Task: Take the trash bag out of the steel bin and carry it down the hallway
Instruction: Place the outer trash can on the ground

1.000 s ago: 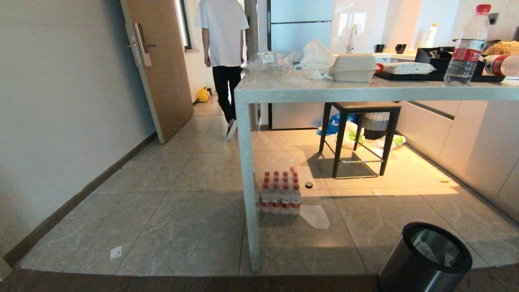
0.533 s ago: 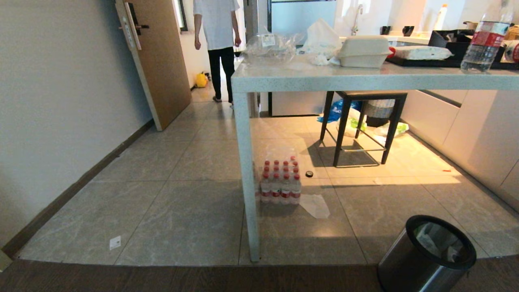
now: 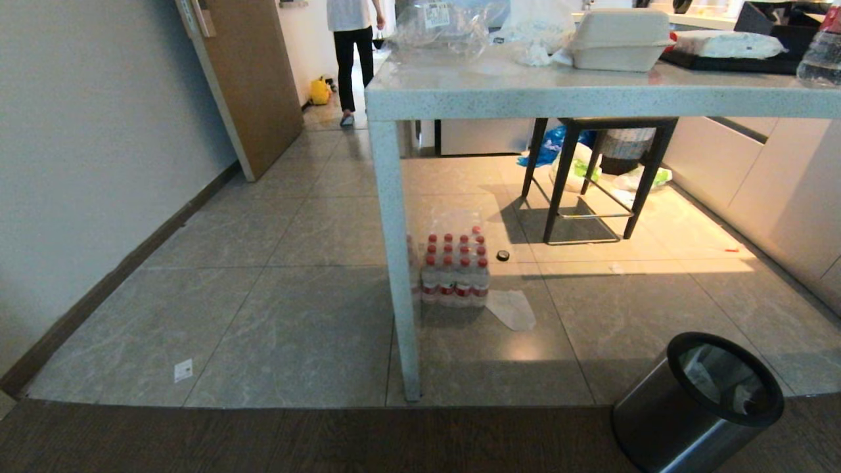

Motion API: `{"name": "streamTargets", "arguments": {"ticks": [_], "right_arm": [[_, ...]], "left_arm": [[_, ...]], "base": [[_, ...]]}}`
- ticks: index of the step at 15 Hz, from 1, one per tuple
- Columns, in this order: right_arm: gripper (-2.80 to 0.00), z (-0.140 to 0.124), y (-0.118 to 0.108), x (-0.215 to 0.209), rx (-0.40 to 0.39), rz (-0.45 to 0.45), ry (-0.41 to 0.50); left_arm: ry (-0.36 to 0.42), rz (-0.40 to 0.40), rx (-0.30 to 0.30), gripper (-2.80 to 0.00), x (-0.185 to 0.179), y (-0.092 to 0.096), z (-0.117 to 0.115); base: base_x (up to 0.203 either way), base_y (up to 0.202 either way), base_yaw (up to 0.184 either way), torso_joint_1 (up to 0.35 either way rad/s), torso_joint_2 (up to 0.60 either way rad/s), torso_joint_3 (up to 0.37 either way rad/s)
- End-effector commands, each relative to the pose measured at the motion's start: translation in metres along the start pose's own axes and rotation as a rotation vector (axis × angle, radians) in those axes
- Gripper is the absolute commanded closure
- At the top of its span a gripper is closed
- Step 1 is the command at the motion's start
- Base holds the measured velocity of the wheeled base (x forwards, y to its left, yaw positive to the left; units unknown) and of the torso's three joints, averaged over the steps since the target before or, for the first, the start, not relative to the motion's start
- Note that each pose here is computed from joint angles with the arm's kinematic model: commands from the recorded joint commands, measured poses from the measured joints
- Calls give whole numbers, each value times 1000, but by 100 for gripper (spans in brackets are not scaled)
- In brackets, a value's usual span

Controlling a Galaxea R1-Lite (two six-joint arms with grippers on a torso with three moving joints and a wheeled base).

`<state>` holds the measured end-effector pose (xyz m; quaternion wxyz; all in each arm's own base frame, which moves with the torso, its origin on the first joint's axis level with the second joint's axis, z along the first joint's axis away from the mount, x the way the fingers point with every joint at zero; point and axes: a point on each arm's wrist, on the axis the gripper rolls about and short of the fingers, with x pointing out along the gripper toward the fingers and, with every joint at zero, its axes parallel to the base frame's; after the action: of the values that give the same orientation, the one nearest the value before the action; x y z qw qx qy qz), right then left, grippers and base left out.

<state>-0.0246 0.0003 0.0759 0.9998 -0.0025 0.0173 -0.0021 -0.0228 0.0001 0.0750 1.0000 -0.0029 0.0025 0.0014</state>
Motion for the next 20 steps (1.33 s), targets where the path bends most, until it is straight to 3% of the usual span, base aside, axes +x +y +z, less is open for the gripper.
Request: {"name": "streamTargets", "arguments": {"ticks": [1,20], "right_arm": [[0,0,0,0,-1,1,-1],[0,0,0,0,-1,3,-1]], "left_arm": [[-1,0,0,0,0,0,0],[-1,0,0,0,0,0,0]], "base": [[0,0,0,7,3,-206],[0,0,0,2,2,-197]]}}
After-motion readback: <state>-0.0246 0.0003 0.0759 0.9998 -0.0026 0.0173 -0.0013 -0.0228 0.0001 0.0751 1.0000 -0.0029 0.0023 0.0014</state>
